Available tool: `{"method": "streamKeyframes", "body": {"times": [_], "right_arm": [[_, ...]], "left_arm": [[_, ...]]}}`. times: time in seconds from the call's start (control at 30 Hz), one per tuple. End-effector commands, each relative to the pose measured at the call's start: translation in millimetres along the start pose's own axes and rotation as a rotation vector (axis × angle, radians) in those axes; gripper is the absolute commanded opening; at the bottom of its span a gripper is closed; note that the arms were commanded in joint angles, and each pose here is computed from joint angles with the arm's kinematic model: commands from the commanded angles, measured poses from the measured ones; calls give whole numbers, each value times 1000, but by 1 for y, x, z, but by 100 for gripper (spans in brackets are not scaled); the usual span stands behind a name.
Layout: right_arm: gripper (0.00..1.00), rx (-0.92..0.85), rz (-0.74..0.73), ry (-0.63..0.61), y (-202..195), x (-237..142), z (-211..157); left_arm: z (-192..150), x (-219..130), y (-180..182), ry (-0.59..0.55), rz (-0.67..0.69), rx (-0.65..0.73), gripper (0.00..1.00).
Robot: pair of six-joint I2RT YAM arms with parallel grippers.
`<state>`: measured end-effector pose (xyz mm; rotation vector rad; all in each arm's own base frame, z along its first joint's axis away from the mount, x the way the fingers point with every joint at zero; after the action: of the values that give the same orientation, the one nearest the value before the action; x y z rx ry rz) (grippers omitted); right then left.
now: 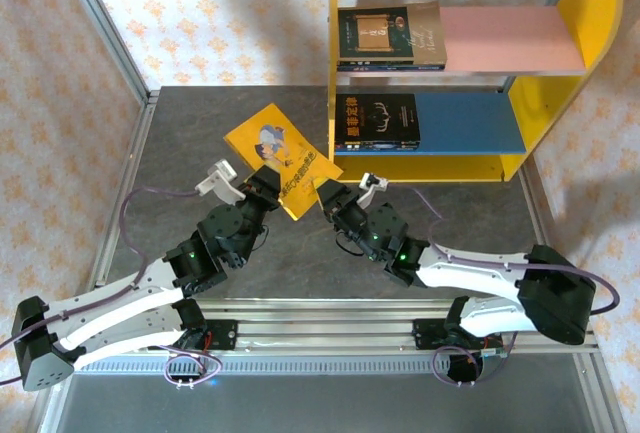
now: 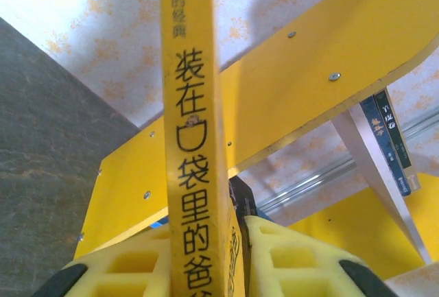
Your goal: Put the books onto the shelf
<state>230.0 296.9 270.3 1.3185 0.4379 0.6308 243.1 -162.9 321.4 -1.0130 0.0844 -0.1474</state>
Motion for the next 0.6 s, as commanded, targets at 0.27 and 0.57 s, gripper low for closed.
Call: {"method": "streamKeyframes", "body": {"times": [0.27, 0.57], "right_arm": [[13, -252, 1, -13, 31, -30, 27], [13, -438, -18, 67, 56, -51, 53]], "left_arm": [[30, -17, 3, -41, 107, 106, 59], [46, -10, 13, 190, 260, 331, 63]]}}
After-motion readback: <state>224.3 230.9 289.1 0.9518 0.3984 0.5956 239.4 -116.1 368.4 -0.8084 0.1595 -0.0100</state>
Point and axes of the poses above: each hand's point on the last joint's axis, 136 mm out from that joint toward the fingers, its own x axis out along the fingers, its own y axis along the line the jaws close on, z = x × y, the point moved 3 cm from there along -x, back along the fingers, and after that the axes turned 4 degrees about -x, right-handed, at the moved point
